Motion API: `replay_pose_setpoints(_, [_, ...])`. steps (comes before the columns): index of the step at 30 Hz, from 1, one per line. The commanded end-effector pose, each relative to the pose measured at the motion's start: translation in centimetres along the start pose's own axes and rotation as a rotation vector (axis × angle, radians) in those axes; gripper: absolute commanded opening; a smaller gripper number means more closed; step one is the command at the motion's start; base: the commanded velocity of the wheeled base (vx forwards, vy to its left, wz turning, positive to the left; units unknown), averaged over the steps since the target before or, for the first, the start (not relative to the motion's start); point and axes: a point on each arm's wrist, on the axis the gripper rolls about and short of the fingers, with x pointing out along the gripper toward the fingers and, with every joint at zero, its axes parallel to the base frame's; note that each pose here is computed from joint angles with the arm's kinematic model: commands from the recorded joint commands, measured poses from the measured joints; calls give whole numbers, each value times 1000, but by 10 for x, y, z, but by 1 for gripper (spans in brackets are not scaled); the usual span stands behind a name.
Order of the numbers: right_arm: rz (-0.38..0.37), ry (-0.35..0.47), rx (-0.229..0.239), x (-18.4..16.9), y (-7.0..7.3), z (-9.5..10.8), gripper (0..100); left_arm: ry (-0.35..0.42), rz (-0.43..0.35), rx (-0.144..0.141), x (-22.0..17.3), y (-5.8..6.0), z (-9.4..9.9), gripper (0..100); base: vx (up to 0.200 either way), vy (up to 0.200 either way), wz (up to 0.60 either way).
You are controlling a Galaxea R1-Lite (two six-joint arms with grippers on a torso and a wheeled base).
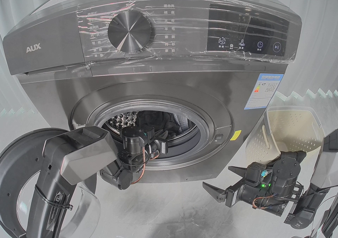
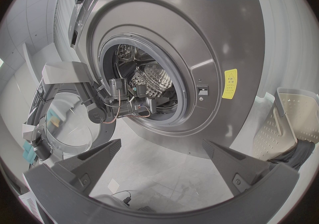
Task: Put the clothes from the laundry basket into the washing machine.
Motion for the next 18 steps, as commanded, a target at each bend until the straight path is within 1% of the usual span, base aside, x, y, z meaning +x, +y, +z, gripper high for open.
replay_pose_setpoints(1, [0,3,0,0,0,-1,100,-11,-4,-4,-15,-3,17,0,0,0,0])
replay_pose_setpoints(6, [0,3,0,0,0,-1,100,3,-10,0,-34,-6,18,0,0,0,0])
replay_pose_setpoints(7, [0,3,0,0,0,-1,100,6,-9,-1,-36,-6,18,100,0,0,0])
replay_pose_setpoints(9, [0,4,0,0,0,-1,100,3,-8,-8,-40,-5,18,100,0,0,0])
replay_pose_setpoints(12, [-1,6,0,0,0,-1,100,-29,-2,-11,-44,-5,20,100,0,0,0])
replay_pose_setpoints(13, [-1,6,0,0,0,-1,100,-29,-2,-11,-44,-5,20,100,0,0,0])
replay_pose_setpoints(15, [-1,7,1,0,0,-1,100,-25,-6,-11,-56,-6,21,100,0,0,0])
replay_pose_setpoints(17, [-2,7,1,0,0,-1,100,-7,-21,-7,-67,-12,22,100,0,0,0])
replay_pose_setpoints(18, [-3,8,1,-1,0,-2,100,14,-43,-6,-77,-17,21,100,0,0,0])
